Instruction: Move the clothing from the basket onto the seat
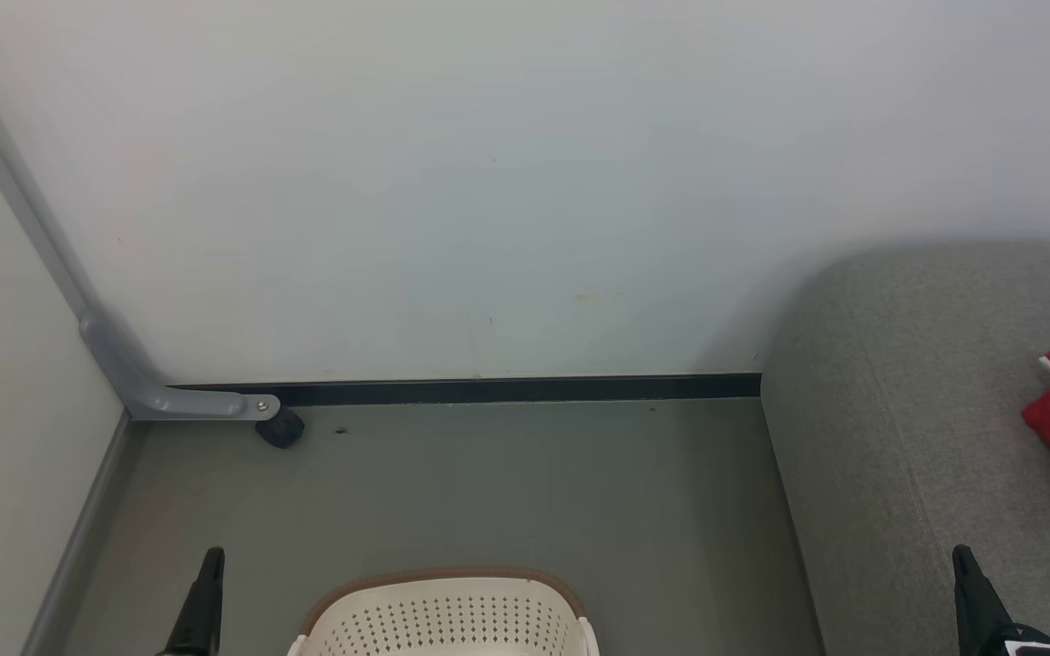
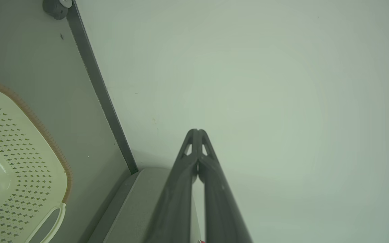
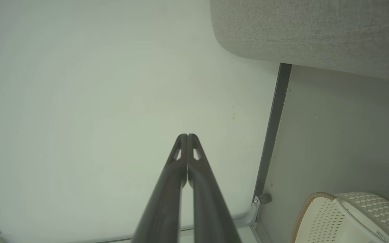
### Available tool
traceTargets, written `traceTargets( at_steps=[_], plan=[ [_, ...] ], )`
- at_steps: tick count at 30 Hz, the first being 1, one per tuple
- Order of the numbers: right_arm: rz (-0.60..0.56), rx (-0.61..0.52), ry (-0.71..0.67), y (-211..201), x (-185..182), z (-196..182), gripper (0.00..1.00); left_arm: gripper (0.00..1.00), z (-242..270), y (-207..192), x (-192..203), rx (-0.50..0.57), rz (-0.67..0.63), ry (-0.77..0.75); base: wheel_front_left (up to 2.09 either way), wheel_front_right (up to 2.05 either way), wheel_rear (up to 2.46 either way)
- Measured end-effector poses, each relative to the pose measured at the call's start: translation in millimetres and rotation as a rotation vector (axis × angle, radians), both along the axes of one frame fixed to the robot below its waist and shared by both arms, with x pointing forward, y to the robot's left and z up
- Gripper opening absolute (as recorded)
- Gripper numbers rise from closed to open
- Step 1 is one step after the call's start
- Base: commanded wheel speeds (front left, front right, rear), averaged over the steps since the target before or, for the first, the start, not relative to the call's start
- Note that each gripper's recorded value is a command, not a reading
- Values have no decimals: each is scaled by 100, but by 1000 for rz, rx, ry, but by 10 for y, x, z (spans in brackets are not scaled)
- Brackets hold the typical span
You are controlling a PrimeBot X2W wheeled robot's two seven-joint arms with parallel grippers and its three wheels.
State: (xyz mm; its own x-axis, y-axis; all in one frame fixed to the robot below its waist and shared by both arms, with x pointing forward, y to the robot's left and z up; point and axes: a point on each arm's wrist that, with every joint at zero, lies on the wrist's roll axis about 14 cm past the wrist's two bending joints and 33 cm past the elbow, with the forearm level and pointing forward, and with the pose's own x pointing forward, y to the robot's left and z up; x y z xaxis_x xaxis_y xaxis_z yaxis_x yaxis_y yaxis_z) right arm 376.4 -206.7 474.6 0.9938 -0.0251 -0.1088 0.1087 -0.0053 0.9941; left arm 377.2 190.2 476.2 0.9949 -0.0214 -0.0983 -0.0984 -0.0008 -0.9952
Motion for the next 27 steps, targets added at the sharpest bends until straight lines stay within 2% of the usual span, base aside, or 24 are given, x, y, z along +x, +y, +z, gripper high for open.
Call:
traceTargets(
  at_steps=[27],
  plan=[
    [0,0,0,0,0,1,0,0,0,-1,0,0,0,0,0,0,0]
  ],
)
